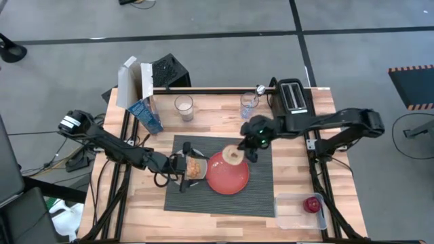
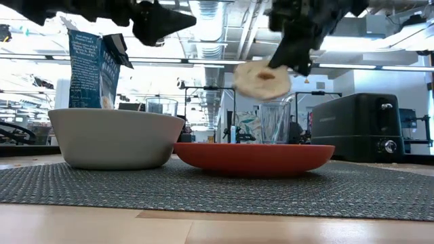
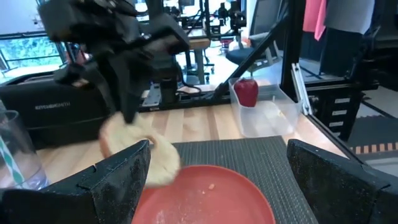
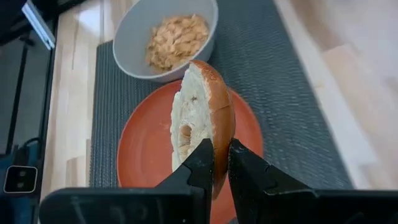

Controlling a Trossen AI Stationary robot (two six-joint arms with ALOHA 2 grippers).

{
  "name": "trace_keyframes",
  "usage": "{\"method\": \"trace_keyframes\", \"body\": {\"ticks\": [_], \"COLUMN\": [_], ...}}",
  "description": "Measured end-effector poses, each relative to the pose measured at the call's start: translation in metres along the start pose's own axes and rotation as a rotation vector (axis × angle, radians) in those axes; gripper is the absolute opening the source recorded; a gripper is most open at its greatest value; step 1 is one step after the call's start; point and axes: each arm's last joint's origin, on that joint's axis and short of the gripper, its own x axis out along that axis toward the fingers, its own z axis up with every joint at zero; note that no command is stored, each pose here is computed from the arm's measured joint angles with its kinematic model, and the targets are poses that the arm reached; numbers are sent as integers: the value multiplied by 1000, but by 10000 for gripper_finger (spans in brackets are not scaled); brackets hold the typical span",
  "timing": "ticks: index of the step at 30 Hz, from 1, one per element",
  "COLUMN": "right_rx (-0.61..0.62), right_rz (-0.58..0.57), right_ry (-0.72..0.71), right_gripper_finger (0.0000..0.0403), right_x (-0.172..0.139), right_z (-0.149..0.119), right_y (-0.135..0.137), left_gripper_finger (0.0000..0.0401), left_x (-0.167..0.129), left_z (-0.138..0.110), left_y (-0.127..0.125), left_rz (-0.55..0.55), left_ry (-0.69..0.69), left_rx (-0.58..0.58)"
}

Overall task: Arrange a breakfast setting
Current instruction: Put the bread on the plate

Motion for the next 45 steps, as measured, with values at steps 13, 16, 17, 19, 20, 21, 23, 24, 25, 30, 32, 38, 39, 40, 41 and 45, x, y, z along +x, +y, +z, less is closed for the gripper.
{"method": "trace_keyframes", "body": {"ticks": [13, 16, 17, 19, 20, 21, 23, 24, 25, 30, 32, 38, 39, 40, 41, 45], "right_rx": [-33, -36, -33, -30, -27, -24, -5, 12, 29, 64, 73, 72, 71, 73, 75, 82], "right_rz": [154, 161, 156, 148, 143, 143, 154, 155, 151, 132, 124, 87, 83, 79, 77, 65], "right_ry": [123, 126, 143, 165, 178, 189, 210, 217, 222, 226, 224, 229, 231, 239, 244, 274], "right_gripper_finger": [66, 66, 66, 66, 66, 66, 66, 66, 66, 66, 66, 66, 66, 66, 66, 66], "right_x": [68, 79, 82, 89, 92, 96, 100, 102, 103, 103, 103, 105, 107, 108, 108, 119], "right_z": [-13, -15, -18, -22, -23, -25, -28, -28, -29, -28, -27, -28, -28, -30, -30, -36], "right_y": [5, 4, 3, 1, 0, -1, -2, -3, -5, -11, -13, -18, -19, -19, -20, -24], "left_gripper_finger": [364, 364, 364, 364, 364, 364, 364, 364, 364, 364, 364, 364, 364, 364, 364, 364], "left_x": [0, 0, 0, 0, 0, 0, 0, 0, 0, 0, 0, 0, 0, 0, 0, 0], "left_z": [-1, -2, -2, -2, -2, -2, -2, -2, -2, -1, -1, -1, -1, -1, 0, 0], "left_y": [1, 1, 1, 1, 1, 1, 1, 1, 2, 2, 2, 2, 2, 2, 2, 2], "left_rz": [-6, -8, -7, -8, -8, -7, -5, -4, -4, -3, -3, 0, 0, 0, 0, 0], "left_ry": [1, 8, 8, 9, 9, 9, 8, 6, 5, -3, -5, -7, -7, -7, -7, -9], "left_rx": [-2, -3, -4, -7, -8, -8, -9, -10, -11, -14, -15, -15, -15, -15, -15, -16]}}
